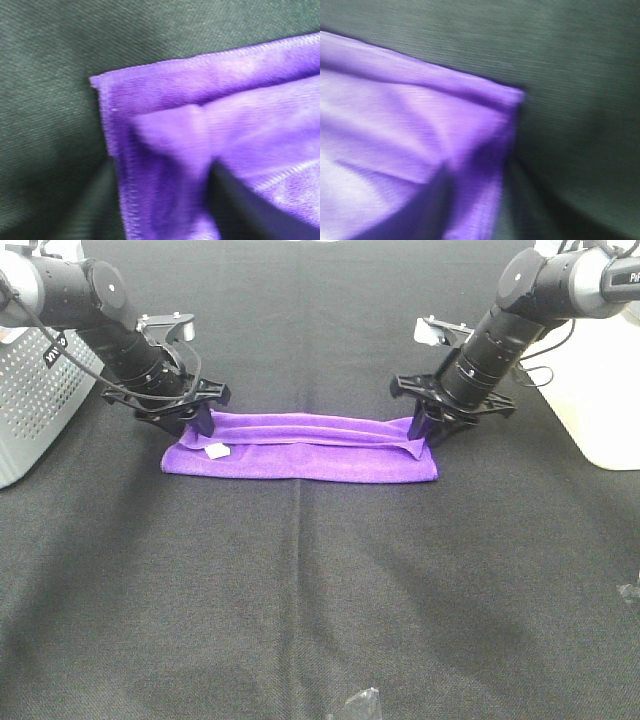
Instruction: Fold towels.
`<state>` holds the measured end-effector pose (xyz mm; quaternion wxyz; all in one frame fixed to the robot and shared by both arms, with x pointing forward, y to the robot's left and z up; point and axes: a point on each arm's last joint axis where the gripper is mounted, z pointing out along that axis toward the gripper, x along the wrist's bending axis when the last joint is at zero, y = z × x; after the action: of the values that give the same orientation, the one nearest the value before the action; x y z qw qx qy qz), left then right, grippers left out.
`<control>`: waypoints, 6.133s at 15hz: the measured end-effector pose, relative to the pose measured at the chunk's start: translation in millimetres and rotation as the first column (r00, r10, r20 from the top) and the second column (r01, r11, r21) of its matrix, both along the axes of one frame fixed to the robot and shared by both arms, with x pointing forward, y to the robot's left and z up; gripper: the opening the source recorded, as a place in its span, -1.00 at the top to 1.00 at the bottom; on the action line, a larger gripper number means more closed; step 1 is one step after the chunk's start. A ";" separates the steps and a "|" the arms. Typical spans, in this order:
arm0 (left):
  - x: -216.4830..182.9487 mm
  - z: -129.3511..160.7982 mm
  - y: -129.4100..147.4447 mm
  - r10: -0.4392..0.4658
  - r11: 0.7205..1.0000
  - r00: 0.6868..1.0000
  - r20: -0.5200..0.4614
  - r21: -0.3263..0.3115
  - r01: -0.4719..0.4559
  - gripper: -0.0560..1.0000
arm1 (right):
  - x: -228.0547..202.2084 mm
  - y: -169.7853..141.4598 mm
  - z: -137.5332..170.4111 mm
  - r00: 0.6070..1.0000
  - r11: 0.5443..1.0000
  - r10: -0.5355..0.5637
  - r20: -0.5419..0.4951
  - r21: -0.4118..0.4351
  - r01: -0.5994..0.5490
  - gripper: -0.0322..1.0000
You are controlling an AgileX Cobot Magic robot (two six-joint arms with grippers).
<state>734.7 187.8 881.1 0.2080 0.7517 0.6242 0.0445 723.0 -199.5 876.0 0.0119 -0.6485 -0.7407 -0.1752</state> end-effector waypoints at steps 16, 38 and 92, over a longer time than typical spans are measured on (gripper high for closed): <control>18.5 67.6 54.4 -0.115 0.978 0.990 -0.081 -0.184 0.098 -0.56 | -4.6 8.2 132.6 0.998 0.993 0.052 0.038 0.101 -0.056 -0.32; 10.3 -17.8 -27.5 -0.251 0.932 0.945 -0.208 -0.317 0.178 -0.54 | -9.6 7.7 152.7 0.997 0.993 0.030 0.069 0.115 -0.038 -0.32; -28.1 69.3 -199.2 -0.340 0.845 0.885 0.318 -0.309 0.436 -0.24 | -73.9 -3.9 296.0 0.929 0.989 0.023 0.369 0.128 -0.076 -0.32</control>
<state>706.6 -11.4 950.4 0.4283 0.7980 0.4233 -0.0231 649.1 -203.4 1172.0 -0.0766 -0.5832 -0.7318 -0.3442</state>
